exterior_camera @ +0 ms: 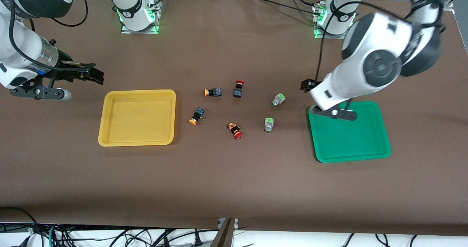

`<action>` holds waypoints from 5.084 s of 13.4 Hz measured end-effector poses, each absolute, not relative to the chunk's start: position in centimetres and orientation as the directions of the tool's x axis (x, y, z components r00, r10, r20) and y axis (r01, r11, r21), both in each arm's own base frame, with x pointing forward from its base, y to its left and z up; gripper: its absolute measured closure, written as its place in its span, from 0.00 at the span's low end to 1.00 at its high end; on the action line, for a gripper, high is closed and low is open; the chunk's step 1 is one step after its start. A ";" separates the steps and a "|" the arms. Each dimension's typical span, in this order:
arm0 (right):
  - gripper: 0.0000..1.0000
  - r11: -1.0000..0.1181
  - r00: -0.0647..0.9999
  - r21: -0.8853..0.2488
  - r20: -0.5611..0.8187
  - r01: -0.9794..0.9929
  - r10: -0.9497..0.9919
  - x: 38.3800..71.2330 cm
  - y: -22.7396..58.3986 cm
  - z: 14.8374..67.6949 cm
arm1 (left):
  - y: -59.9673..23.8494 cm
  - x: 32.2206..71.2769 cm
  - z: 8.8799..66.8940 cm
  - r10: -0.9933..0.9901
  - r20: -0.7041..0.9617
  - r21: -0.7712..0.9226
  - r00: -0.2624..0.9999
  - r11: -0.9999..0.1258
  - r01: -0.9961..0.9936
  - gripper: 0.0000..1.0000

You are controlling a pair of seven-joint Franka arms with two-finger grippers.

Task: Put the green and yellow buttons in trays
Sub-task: 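Move the left gripper over the nearer green button, then lower the left gripper and grasp the green button, then carry the green button into the green tray and release it, then reach the right gripper to a yellow button while the left gripper withdraws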

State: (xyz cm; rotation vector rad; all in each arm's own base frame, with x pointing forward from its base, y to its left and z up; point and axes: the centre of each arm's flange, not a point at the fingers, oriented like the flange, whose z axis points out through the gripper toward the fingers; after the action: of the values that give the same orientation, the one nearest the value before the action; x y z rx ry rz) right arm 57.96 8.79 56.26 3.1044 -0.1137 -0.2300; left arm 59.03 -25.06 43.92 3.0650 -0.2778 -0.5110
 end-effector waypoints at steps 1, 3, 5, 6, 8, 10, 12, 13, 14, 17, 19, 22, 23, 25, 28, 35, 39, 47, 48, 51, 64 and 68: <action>0.00 -0.997 0.986 0.032 -0.146 -0.071 -0.075 58.0 8.8 56.3 | -26.5 58.9 42.0 -0.191 -0.339 0.046 0.921 -0.981 -0.186 0.00; 0.00 -0.997 0.986 0.032 -0.146 -0.071 -0.075 58.0 8.8 56.3 | -28.6 58.5 38.9 -0.211 -0.360 0.042 0.909 -0.977 -0.210 0.00; 0.00 -0.997 0.986 0.032 -0.146 -0.071 -0.075 58.0 8.8 56.3 | -29.6 58.3 36.0 -0.221 -0.378 0.038 0.899 -0.974 -0.223 0.00; 0.00 -0.997 0.986 0.032 -0.146 -0.071 -0.075 58.0 8.8 56.3 | -30.3 57.9 34.3 -0.234 -0.388 0.039 0.891 -0.970 -0.238 0.00; 0.00 -0.997 0.987 0.032 -0.145 -0.071 -0.075 58.0 8.8 56.3 | -32.2 56.9 30.0 -0.297 -0.406 0.052 0.864 -0.952 -0.302 0.00; 0.00 -0.997 0.987 0.032 -0.145 -0.071 -0.075 58.0 8.8 56.3 | -34.0 55.8 25.8 -0.346 -0.393 0.064 0.852 -0.935 -0.350 0.00; 0.00 -0.997 0.987 0.032 -0.145 -0.071 -0.075 58.0 8.8 56.3 | -34.9 54.3 22.7 -0.377 -0.371 0.069 0.849 -0.923 -0.380 0.00; 0.00 -0.997 0.987 0.032 -0.145 -0.071 -0.075 58.0 8.8 56.3 | -34.9 53.8 21.7 -0.395 -0.361 0.074 0.845 -0.915 -0.396 0.00; 0.00 -0.997 0.987 0.032 -0.145 -0.071 -0.075 58.0 8.8 56.3 | -34.8 53.3 20.7 -0.414 -0.352 0.080 0.839 -0.907 -0.414 0.00; 0.00 -0.997 0.987 0.032 -0.145 -0.071 -0.075 58.0 8.8 56.3 | -34.9 51.8 18.7 -0.448 -0.343 0.086 0.825 -0.890 -0.447 0.00; 0.00 -0.997 0.987 0.032 -0.145 -0.071 -0.075 58.0 8.8 56.3 | -35.5 50.6 18.1 -0.465 -0.351 0.083 0.813 -0.880 -0.467 0.00; 0.00 -0.997 0.987 0.032 -0.145 -0.071 -0.075 58.0 8.8 56.3 | -35.7 50.2 18.0 -0.484 -0.344 0.067 0.804 -0.867 -0.493 0.00; 0.00 -0.997 0.987 0.032 -0.145 -0.071 -0.075 58.0 8.8 56.3 | -35.6 50.3 18.0 -0.493 -0.342 0.058 0.800 -0.861 -0.505 0.00; 0.00 -0.997 0.987 0.032 -0.146 -0.071 -0.075 58.0 8.8 56.3 | -35.2 50.5 18.1 -0.506 -0.340 0.042 0.793 -0.850 -0.525 0.00; 0.00 -0.997 0.987 0.032 -0.146 -0.071 -0.075 58.0 8.8 56.3 | -34.8 50.7 17.9 -0.517 -0.331 0.037 0.789 -0.843 -0.536 0.15; 0.00 -0.997 0.987 0.032 -0.146 -0.071 -0.075 58.0 8.8 56.3 | -32.9 51.6 17.3 -0.569 -0.321 0.063 0.757 -0.811 -0.582 0.59; 0.00 -0.997 0.987 0.032 -0.146 -0.071 -0.075 58.0 8.8 56.3 | -26.5 56.0 20.5 -0.554 -0.288 0.086 0.781 -0.827 -0.555 0.59; 0.00 -0.997 0.986 0.032 -0.146 -0.071 -0.075 58.0 8.8 56.3 | -10.5 61.3 30.2 -0.323 -0.345 0.093 0.881 -0.946 -0.311 0.59; 0.00 -0.997 0.986 0.032 -0.146 -0.071 -0.075 58.0 8.8 56.3 | -7.1 61.8 30.2 -0.295 -0.346 0.099 0.891 -0.955 -0.279 0.59; 0.00 -0.997 0.986 0.032 -0.146 -0.072 -0.076 58.0 8.7 56.3 | 1.3 62.1 29.3 -0.214 -0.358 0.101 0.909 -0.977 -0.190 0.59; 0.00 -0.998 0.984 0.041 -0.169 -0.053 -0.059 58.4 9.5 54.8 | 13.9 60.0 18.5 -0.129 -0.401 0.144 0.907 -0.987 -0.076 0.59; 0.00 -0.997 0.977 0.070 -0.210 -0.027 -0.041 59.5 15.8 49.1 | 13.9 60.2 18.1 -0.128 -0.398 0.144 0.908 -0.987 -0.076 0.59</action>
State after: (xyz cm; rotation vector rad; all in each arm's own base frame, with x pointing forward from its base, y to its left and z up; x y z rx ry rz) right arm 59.53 15.83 49.09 3.0569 -0.0526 -0.3269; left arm 60.17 13.91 18.08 2.9455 -0.1584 -0.6272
